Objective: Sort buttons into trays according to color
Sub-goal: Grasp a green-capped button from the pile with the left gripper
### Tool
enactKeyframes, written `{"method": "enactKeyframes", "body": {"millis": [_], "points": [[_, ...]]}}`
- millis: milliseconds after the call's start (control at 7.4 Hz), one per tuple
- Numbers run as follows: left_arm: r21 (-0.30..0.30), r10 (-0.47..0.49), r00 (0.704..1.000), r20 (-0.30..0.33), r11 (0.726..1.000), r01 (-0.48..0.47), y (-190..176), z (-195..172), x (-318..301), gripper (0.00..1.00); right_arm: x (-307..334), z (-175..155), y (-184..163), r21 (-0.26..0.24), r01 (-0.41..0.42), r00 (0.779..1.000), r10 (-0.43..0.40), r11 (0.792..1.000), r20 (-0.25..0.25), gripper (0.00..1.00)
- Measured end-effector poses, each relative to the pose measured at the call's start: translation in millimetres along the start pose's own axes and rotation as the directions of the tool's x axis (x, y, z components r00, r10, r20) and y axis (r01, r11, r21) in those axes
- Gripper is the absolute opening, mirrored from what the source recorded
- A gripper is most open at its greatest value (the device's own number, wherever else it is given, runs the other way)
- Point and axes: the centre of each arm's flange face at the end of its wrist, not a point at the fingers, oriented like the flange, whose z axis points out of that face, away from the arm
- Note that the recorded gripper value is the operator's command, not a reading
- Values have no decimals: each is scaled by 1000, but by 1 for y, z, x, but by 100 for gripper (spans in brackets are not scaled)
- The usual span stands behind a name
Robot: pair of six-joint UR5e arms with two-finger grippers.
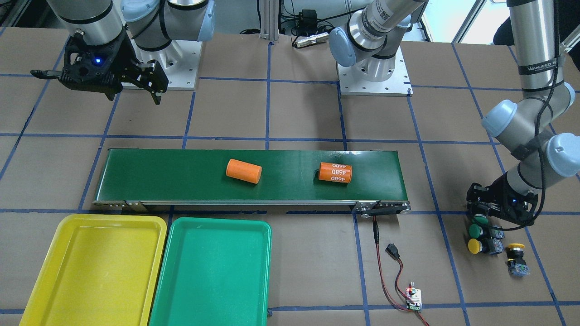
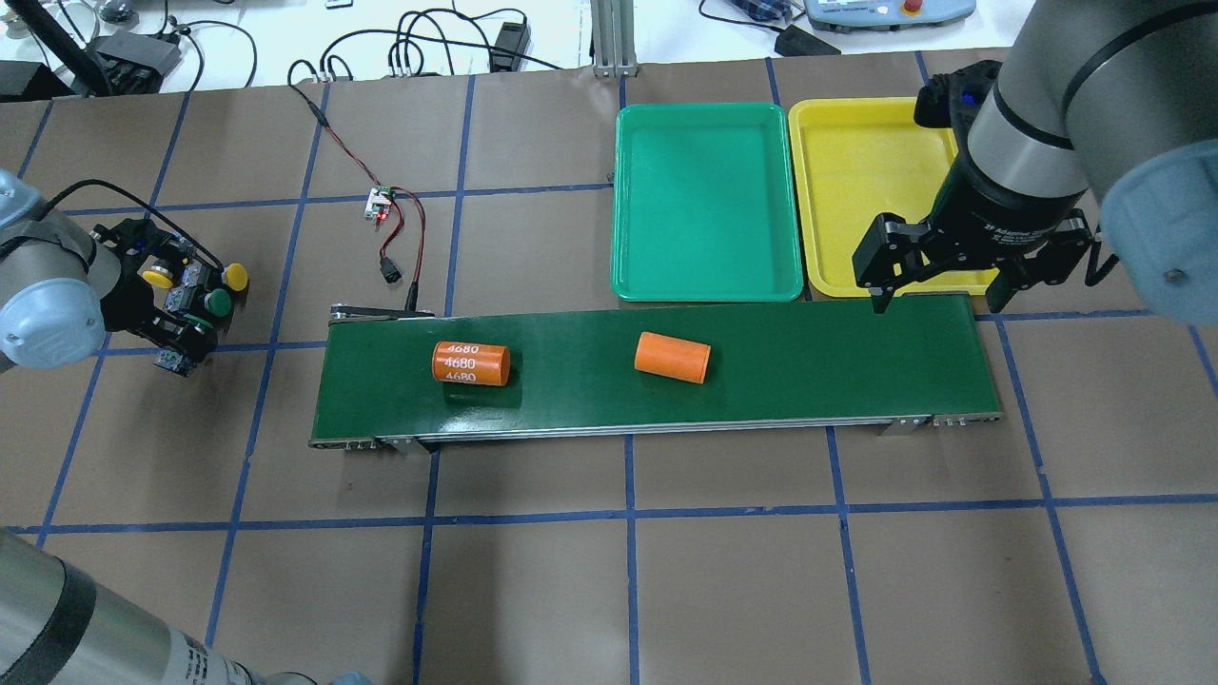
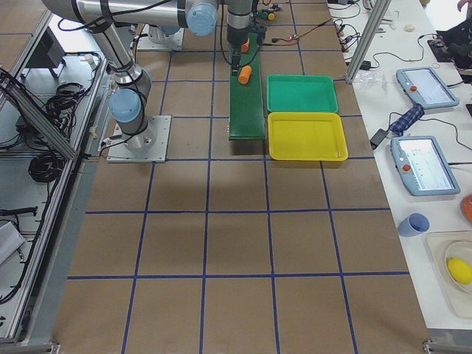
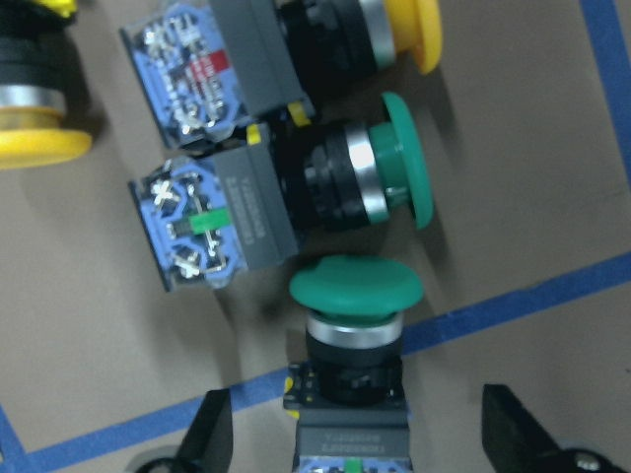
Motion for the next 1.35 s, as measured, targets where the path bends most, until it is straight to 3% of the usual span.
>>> {"method": "enactKeyframes", "body": {"millis": [406, 811, 1082, 1217, 1352], "points": [[12, 47, 999, 15, 999, -47, -3, -18, 6, 0, -1, 0, 0, 1, 2, 1000, -2, 1000, 6, 100], [45, 255, 967, -6, 966, -254, -1, -68, 37, 0, -2, 2, 1, -6, -1, 1000, 1, 1000, 12, 100], [63, 421, 907, -3, 905, -420, -21, -100, 106, 0, -3, 7, 1, -14, -6, 1000, 6, 1000, 13, 100], [65, 521, 853, 4, 851, -520, -31, -108, 151, 0, -3, 8, 1, -14, -7, 1000, 7, 1000, 13, 100], [66, 622, 783, 15, 781, -622, -39, -115, 194, 0, -3, 8, 1, -13, -6, 1000, 7, 1000, 13, 100]]}}
